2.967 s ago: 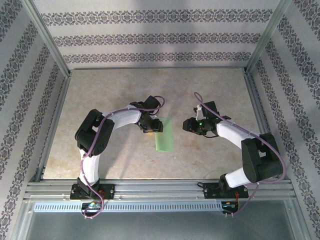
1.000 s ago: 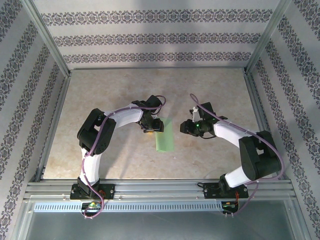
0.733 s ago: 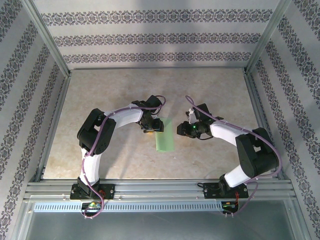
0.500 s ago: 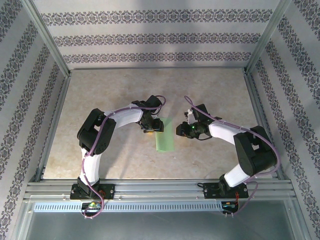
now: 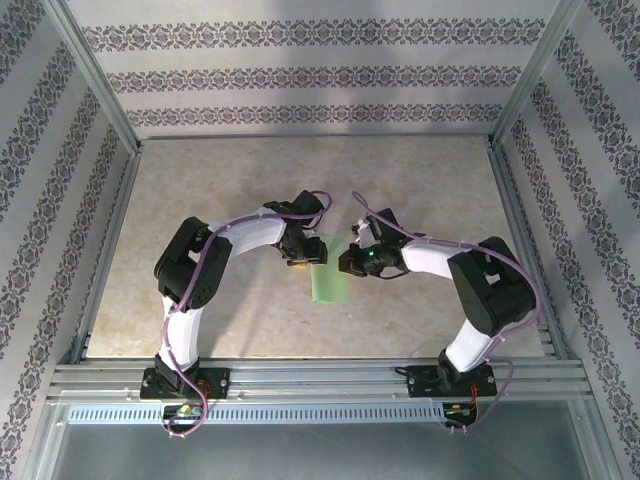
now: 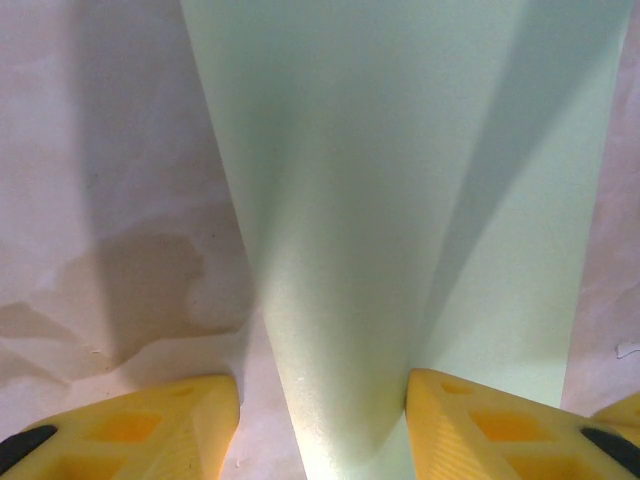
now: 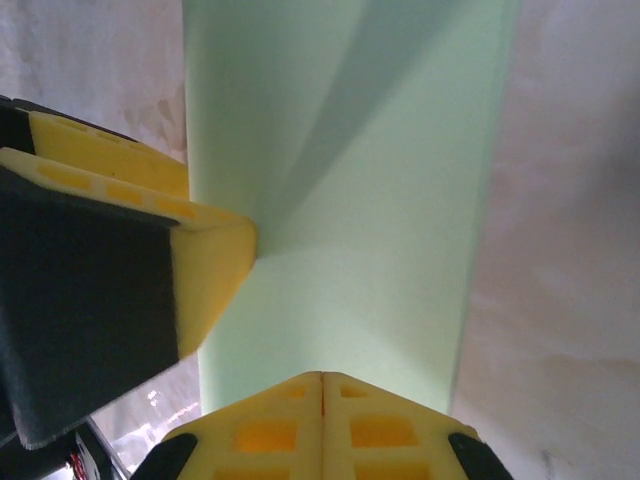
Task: Fold a paper plane with a square sheet of paper (fold left side to right side)
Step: Hold the square sheet of paper at the center of the table, then first fold the square sheet of paper in half at the center of the table.
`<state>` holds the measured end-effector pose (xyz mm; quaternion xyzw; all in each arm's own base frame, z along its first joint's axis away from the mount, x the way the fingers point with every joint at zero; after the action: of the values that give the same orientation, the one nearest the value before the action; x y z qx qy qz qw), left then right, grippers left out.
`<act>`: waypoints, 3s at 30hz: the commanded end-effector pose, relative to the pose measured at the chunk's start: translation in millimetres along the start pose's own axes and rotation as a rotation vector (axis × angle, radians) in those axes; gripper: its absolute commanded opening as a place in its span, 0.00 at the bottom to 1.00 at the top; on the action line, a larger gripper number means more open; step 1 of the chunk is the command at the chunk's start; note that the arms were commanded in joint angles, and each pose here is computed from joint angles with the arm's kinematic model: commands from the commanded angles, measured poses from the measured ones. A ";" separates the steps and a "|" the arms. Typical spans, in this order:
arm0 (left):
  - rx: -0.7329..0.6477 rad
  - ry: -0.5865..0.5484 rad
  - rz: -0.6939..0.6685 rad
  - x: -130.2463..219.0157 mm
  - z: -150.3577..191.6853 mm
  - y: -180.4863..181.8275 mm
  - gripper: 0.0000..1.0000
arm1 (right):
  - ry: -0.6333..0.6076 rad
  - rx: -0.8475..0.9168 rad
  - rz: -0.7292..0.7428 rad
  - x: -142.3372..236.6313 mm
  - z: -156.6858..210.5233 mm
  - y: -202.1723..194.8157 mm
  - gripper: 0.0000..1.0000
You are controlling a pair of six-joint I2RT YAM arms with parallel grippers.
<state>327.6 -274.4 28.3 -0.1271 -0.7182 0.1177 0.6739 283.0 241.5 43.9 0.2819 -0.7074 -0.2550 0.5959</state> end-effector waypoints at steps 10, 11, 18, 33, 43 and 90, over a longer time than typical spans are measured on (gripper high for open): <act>-0.041 0.096 -0.043 -50.1 28.7 8.7 0.51 | 0.050 -0.036 0.012 -23.0 4.3 -5.5 0.06; -0.041 0.094 -0.043 -49.9 28.2 8.4 0.51 | 0.055 -0.041 0.020 -24.2 6.0 -8.0 0.06; -0.049 0.077 -0.037 -45.0 24.5 5.4 0.51 | 0.101 -0.083 0.087 -30.7 20.7 -28.3 0.00; -0.091 -0.218 0.023 61.1 -22.2 -6.6 0.61 | 0.133 -0.100 0.175 -30.7 34.1 -49.1 0.00; -0.120 -0.300 0.306 87.3 -12.7 -38.6 0.39 | 0.135 -0.099 0.182 -31.0 35.0 -51.2 0.00; -0.016 -0.128 0.243 -4.7 17.2 44.7 0.16 | 0.159 -0.096 0.248 -26.4 43.9 -68.7 0.00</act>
<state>313.0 -267.3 27.2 -0.2642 -0.7294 0.2207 0.5911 281.2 250.2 20.0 0.2791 -0.6884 -0.2397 0.6251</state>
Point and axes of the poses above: each hand's point on the last joint's axis, 136 mm out from that joint toward the fingers, its own x axis back along the fingers, its own y axis along the line the jaws close on, z = x × y, the point moved 1 cm from there along x, back along the fingers, and after that the axes turned 2 degrees about x, right-handed, at the moved point
